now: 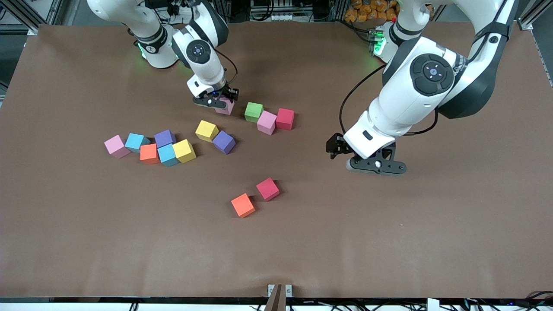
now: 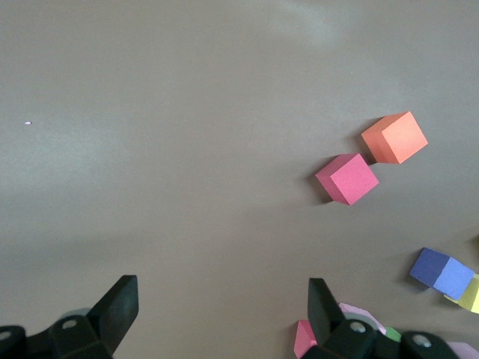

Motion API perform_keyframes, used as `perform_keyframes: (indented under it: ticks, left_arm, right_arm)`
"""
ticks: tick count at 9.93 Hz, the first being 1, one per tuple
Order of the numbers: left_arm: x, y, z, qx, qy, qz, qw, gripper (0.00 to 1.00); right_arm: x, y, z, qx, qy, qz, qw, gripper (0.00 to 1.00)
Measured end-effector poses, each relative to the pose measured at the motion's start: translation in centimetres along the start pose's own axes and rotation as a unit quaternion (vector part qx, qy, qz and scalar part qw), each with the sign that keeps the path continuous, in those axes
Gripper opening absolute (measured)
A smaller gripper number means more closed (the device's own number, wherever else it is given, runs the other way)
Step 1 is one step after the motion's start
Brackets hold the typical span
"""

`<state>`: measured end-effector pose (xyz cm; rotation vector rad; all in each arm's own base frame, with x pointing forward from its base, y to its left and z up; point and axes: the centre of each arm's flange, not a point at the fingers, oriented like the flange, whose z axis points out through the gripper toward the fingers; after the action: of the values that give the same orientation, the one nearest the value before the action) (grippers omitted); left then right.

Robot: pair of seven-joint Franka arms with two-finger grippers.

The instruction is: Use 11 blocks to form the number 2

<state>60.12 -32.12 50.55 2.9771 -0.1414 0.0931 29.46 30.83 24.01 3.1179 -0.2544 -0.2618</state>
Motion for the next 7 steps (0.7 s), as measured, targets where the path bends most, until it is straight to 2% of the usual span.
perform_keyframes:
  ticks: [3,7]
  left_arm:
    - [-0.1,0.1,0.1,0.001,-0.003,0.001,1.000,1.00]
    - [-0.2,0.3,0.5,0.002,-0.007,0.004,1.000,1.00]
  right_arm:
    - [-0.9,0.6,-0.8,-0.018,-0.026,-0.042,0.999,0.55]
    - [-1.1,1.8,0.3,-0.042,-0.054,-0.067,0.995,0.55]
